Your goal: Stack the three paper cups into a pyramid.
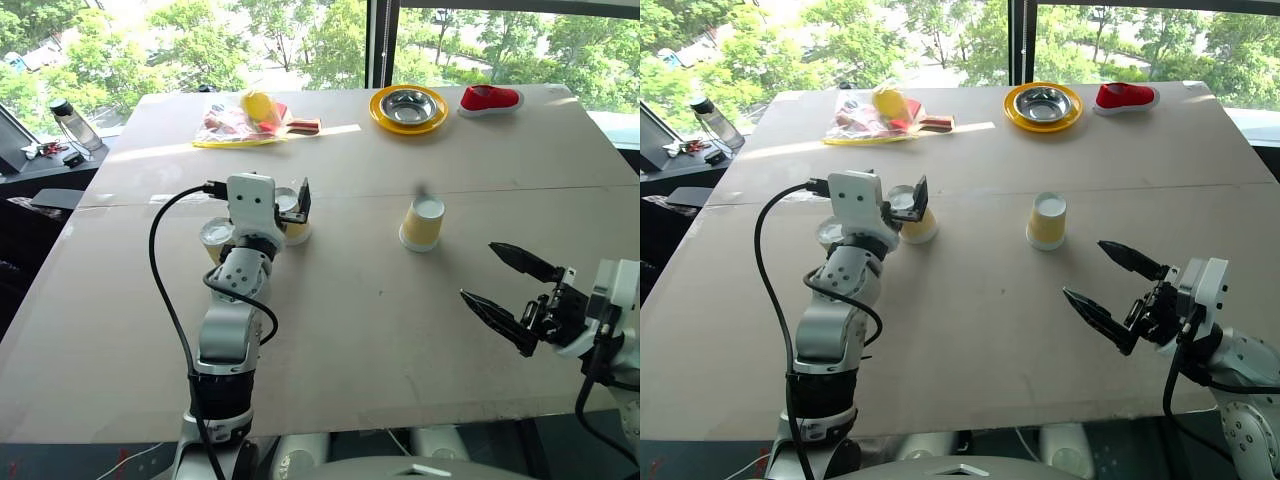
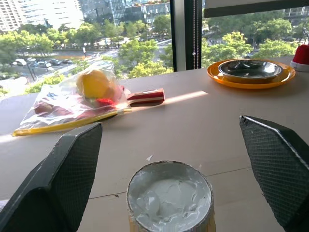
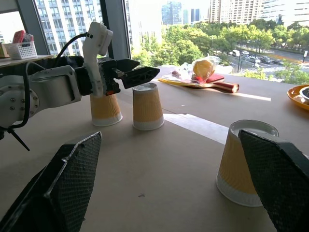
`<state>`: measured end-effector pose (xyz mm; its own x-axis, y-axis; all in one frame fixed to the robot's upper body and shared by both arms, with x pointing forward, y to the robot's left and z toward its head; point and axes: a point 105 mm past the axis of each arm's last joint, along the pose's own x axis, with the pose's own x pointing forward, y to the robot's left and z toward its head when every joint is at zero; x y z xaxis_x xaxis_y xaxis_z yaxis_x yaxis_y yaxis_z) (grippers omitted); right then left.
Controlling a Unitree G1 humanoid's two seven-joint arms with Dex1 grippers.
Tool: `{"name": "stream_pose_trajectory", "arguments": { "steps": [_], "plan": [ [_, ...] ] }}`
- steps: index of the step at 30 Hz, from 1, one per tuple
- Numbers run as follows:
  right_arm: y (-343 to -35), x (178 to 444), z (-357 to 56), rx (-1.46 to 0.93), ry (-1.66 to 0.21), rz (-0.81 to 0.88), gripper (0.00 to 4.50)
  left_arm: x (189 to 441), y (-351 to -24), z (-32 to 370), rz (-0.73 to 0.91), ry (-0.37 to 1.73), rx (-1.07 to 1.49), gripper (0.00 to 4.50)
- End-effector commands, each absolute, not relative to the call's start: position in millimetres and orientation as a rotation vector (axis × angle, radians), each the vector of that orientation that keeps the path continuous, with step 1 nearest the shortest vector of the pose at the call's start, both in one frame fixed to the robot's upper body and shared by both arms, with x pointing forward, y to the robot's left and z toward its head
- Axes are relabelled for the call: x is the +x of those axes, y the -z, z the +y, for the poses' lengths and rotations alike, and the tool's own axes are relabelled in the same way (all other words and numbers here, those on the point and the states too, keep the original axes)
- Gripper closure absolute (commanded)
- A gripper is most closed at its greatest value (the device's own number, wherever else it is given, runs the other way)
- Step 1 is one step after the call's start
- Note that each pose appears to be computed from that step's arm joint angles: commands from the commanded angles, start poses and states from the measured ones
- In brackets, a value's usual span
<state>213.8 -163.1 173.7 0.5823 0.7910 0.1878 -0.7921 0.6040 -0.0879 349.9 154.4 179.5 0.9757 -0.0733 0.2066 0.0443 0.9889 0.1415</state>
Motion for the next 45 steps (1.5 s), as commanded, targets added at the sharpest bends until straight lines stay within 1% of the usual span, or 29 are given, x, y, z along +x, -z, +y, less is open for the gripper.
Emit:
{"name": "stream_pose_trajectory", "arguments": {
  "steps": [1,9,16,19,21,22,28,33,36,45],
  "plan": [
    [-182,212,-161,-0.021,-0.932,-0.252,0.0,353,-170,157,-0.164,0.041,0.133,0.09],
    [-183,212,-161,-0.024,-0.924,-0.26,0.0,365,-156,152,-0.095,0.063,0.148,0.09],
    [-182,212,-160,-0.021,-0.921,-0.266,0.0,370,-158,147,-0.102,0.096,0.157,0.09],
    [-182,212,-160,-0.021,-0.918,-0.266,0.0,370,-161,147,-0.111,0.097,0.159,0.82],
    [-183,212,-161,-0.022,-0.915,-0.268,0.0,370,-164,146,-0.127,0.104,0.17,1.75],
    [-183,212,-161,-0.022,-0.914,-0.269,0.0,370,-165,146,-0.133,0.108,0.175,2.03],
    [-184,212,-161,-0.017,-0.915,-0.278,0.0,365,-176,116,-0.193,0.302,0.175,2.04],
    [-183,211,-164,-0.02,-0.908,-0.275,0.0,362,-175,96,-0.191,0.435,0.186,2.04],
    [-182,210,-168,-0.03,-0.893,-0.272,0.0,356,-172,72,-0.181,0.578,0.18,2.04],
    [-182,209,-169,-0.039,-0.872,-0.277,0.0,357,-171,39,-0.182,0.751,0.165,2.04]
  ]
}}
